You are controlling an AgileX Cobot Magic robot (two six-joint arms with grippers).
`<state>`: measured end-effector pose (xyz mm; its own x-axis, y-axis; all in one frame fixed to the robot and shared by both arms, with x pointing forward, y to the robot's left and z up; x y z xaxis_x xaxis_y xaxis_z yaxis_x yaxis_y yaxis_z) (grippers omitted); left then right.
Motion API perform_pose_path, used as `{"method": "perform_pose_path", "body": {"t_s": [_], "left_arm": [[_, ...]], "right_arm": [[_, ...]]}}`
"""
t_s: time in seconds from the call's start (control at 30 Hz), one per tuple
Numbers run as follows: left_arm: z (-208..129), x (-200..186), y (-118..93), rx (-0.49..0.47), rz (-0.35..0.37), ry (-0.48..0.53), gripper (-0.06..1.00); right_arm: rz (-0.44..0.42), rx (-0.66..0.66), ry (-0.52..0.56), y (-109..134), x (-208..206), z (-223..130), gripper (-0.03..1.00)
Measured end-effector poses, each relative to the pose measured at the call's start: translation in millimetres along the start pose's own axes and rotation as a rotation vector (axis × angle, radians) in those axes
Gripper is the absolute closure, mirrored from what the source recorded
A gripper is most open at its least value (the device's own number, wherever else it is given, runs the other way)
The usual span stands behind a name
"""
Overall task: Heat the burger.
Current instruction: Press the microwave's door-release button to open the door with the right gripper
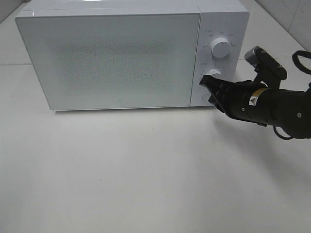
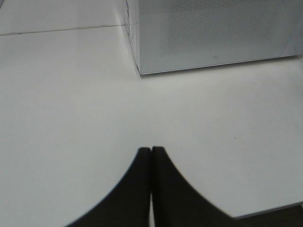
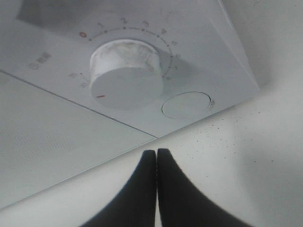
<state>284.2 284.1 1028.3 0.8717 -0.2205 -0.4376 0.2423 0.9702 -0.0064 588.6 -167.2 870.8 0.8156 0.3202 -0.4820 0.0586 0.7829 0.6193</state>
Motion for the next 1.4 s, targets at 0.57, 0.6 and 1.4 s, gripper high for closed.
{"method": "perform_pose_path", "body": {"t_s": [0.57,0.6,1.4], "left_arm": [[0,0,0,0.000,0.000,0.000,0.94],[0,0,0,0.000,0.000,0.000,0.94],[0,0,0,0.000,0.001,0.000,0.94]], "right_arm": [[0.032,0.310,-0.031,-11,31,-9,0.97],[0.031,0.322,-0.039,-11,32,-8,0.97],[0.013,0.463,-0.106,-17,51,0,0.97]]}}
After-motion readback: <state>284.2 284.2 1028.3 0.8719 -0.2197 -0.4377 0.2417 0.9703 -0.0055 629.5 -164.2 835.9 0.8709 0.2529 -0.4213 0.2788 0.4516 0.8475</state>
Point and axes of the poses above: a point on each arm's last joint axis where the gripper is mounted, x pointing out along that axis toward the gripper, y along the wrist's bending axis when the last joint is at zero, z = x × y, the point moved 6 cm from there along x, pointing out along that axis toward the gripper, and after that the axes turned 1 degree about x, right-handed, at the moved point
